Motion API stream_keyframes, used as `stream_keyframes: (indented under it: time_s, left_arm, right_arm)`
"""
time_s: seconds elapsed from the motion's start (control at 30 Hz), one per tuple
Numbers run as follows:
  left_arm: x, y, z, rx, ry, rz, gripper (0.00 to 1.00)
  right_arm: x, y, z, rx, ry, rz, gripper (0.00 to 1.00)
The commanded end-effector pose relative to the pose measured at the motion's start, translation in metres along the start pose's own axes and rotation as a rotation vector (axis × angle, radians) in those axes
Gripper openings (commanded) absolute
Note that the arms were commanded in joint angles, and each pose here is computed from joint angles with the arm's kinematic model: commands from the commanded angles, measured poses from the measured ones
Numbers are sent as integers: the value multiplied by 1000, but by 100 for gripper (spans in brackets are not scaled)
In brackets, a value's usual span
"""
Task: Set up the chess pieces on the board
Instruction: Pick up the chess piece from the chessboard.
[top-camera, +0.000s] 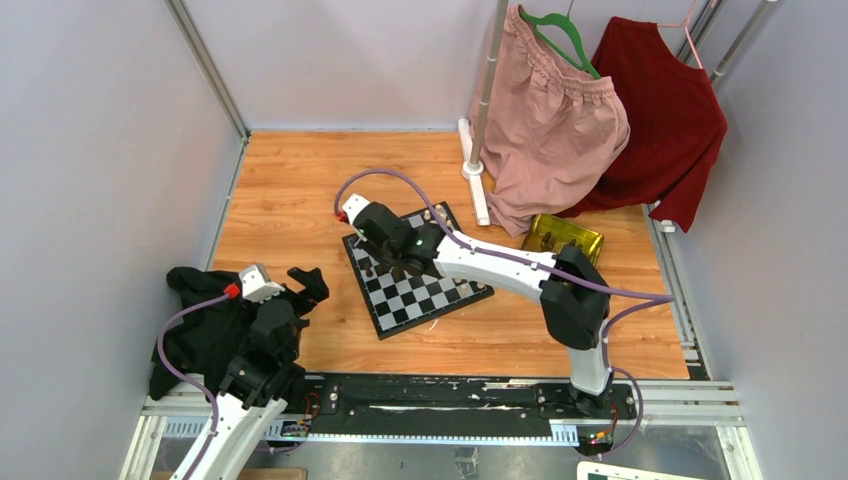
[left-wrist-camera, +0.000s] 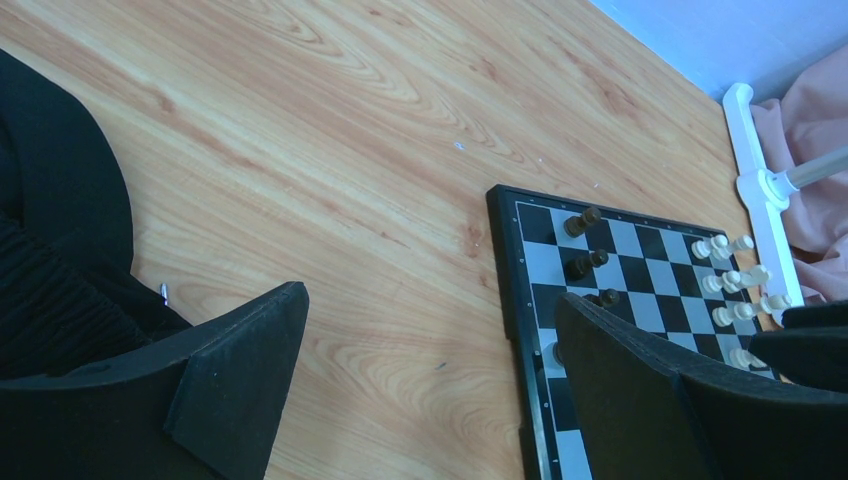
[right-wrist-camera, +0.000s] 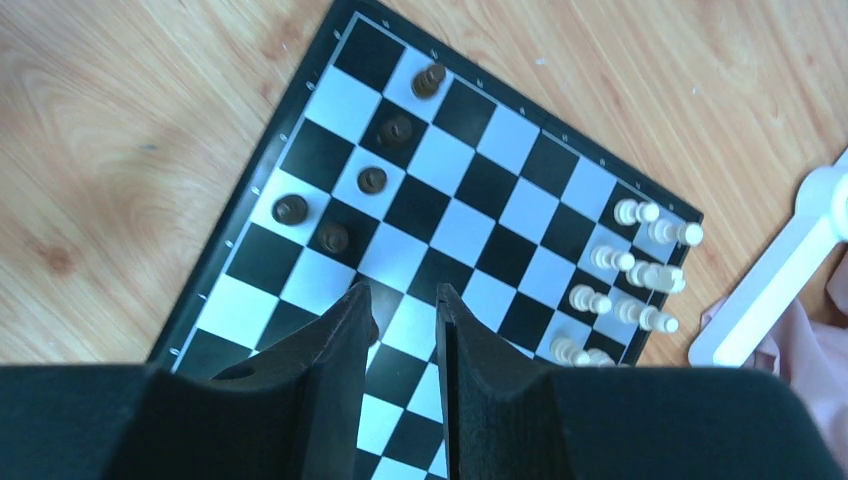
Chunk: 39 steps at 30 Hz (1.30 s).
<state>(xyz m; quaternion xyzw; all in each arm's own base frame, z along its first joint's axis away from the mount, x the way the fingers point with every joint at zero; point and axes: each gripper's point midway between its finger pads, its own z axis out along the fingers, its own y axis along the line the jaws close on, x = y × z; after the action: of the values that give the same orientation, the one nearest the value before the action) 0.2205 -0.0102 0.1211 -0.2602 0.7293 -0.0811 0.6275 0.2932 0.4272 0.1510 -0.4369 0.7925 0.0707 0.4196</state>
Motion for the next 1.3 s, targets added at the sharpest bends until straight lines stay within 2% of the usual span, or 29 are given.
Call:
stream_keyframes:
  time_s: [0.0, 0.27, 0.83, 1.0, 1.27]
  left_arm:
    - [-1, -3, 0, 19, -14, -2, 100]
    - [0, -2, 1, 18, -13, 0, 100]
    - [-1, -4, 1, 24, -15, -2, 100]
    - [-1, -4, 0, 25, -15, -2, 100]
    - [-1, -4, 1, 24, -15, -2, 100]
  right_arm:
    - [18, -18, -4, 61, 25, 47, 34]
    - [37, -10, -4, 25, 50, 94, 34]
    - [39, 4, -4, -44, 50, 111, 35]
    - [42, 10, -1, -69, 58, 111, 42]
    - [47, 11, 3, -70, 74, 111, 43]
